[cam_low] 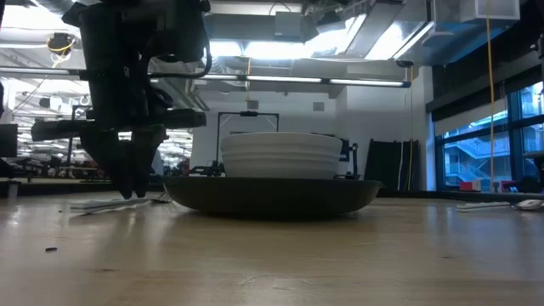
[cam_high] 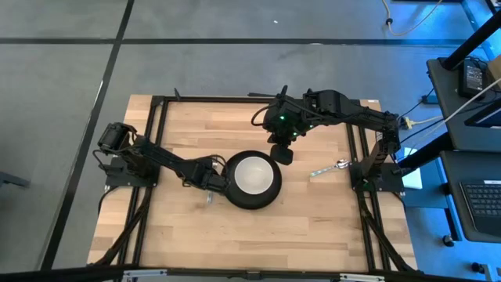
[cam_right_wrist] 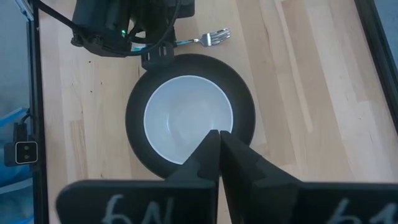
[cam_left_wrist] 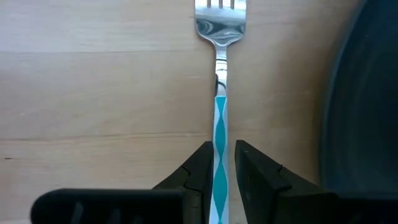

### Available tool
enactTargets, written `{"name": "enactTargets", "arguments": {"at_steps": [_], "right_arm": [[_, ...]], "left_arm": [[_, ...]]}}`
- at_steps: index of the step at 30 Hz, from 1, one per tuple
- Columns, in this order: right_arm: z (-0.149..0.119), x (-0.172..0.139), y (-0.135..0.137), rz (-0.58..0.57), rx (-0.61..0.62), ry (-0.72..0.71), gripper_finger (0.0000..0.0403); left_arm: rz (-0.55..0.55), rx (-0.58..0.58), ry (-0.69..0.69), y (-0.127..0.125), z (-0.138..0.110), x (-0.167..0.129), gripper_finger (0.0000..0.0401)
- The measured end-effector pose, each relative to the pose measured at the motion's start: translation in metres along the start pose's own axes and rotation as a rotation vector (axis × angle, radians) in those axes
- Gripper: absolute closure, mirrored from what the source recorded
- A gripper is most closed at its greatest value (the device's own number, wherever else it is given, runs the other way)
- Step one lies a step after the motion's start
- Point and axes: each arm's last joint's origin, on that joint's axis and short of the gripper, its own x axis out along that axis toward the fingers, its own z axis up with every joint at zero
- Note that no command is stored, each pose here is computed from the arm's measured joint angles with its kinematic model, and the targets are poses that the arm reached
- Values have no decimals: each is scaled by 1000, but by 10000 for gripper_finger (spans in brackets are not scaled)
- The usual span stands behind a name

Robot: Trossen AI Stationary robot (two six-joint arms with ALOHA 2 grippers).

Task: Pick and place plate/cup/fork/spoon on tray
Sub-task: Move the green patterned fork to the left side of the black plate, then put the green patterned spoon into the white bowl

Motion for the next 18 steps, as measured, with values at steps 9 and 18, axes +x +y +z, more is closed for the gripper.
{"name": "enactTargets", "arguments": {"at_steps": [9, 18], "right_arm": [[0, 0, 0, 0, -1, 0, 389], [-3, 0, 0, -5, 1, 32, 389]], "left_arm": [[43, 13, -10, -7, 3, -17, 341], [-81, 141, 49, -49, 12, -72, 341]]}}
